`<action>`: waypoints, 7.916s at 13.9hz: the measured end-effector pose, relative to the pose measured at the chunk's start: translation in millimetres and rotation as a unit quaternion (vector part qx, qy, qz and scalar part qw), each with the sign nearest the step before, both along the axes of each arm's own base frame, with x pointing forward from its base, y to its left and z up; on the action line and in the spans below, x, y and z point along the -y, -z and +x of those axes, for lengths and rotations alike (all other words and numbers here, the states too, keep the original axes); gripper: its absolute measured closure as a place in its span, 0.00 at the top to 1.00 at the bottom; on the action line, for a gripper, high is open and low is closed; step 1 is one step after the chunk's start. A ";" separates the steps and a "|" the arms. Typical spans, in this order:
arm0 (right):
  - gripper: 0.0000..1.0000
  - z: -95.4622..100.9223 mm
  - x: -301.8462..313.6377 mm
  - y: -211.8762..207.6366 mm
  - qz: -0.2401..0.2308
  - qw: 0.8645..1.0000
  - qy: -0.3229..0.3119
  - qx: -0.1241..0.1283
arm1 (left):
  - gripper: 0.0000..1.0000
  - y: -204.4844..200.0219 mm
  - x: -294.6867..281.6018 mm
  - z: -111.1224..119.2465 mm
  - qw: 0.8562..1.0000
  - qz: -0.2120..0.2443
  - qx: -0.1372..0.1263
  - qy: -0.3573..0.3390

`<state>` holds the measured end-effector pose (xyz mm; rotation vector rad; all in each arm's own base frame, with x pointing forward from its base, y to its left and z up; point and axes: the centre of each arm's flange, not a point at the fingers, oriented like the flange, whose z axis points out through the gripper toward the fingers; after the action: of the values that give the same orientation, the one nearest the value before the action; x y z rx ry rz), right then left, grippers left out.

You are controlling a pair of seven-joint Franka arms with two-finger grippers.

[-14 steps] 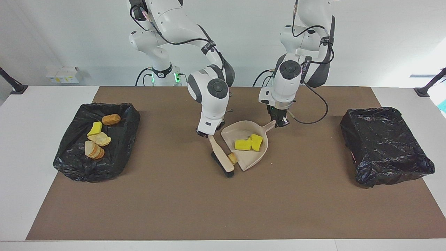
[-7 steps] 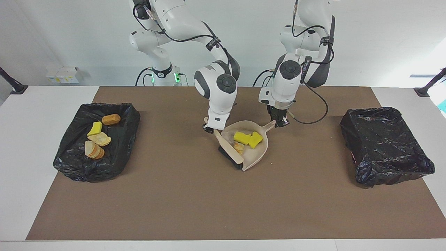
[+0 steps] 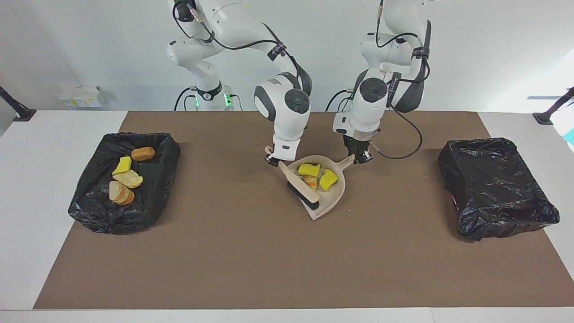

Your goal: Sweep and dump trash in bin

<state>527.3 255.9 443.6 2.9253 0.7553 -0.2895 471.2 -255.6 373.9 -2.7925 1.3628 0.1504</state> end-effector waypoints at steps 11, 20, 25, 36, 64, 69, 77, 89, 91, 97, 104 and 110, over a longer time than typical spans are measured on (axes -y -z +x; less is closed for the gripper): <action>0.26 -96.0 -73.9 -9.2 0.018 0.984 0.175 -0.015 | 0.31 -102.8 -123.9 35.7 0.988 -0.018 0.057 -0.143; 0.26 -184.4 -184.9 53.7 0.024 0.972 0.233 0.006 | 0.31 -171.4 -360.2 46.0 0.970 -0.047 0.049 -0.232; 0.26 -194.2 -206.7 95.6 0.016 0.973 0.232 0.006 | 0.31 -196.1 -480.4 32.2 0.976 -0.021 0.075 -0.202; 1.00 -146.4 -176.5 33.0 0.010 0.967 0.253 -0.005 | 0.31 -214.4 -563.8 69.6 0.968 0.240 -0.045 0.056; 1.00 22.2 293.4 -167.7 0.048 0.975 0.202 0.084 | 0.31 -221.8 -406.3 136.6 0.836 0.515 -0.077 0.171; 1.00 23.9 319.0 -168.8 0.039 0.977 0.192 0.090 | 0.31 -221.6 -394.2 140.7 0.834 0.512 -0.072 0.190; 1.00 20.5 280.9 -184.8 0.042 0.964 0.248 0.088 | 0.31 -194.7 -356.1 131.4 0.910 0.404 -0.046 0.086; 1.00 20.5 281.2 -184.8 0.042 0.964 0.248 0.088 | 0.31 -215.9 -342.1 128.1 0.959 0.262 -0.030 0.107; 1.00 20.5 281.4 -184.8 0.042 0.964 0.249 0.088 | 0.31 -217.8 -330.1 121.8 0.971 0.229 -0.019 0.063; 1.00 20.5 281.4 -184.8 0.042 0.964 0.249 0.088 | 0.31 -203.9 -241.3 96.2 0.985 0.130 -0.006 -0.111; 1.00 20.5 281.5 -184.8 0.042 0.964 0.249 0.088 | 0.31 -181.1 -92.5 57.3 0.957 0.049 0.022 -0.285; 1.00 20.5 281.5 -184.8 0.042 0.964 0.249 0.088 | 0.31 -143.8 31.5 35.0 0.928 -0.020 0.049 -0.370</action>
<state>547.8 -25.6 628.4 3.1232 -0.0021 -0.0295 506.2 -287.1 517.7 -3.1325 0.2348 -0.0082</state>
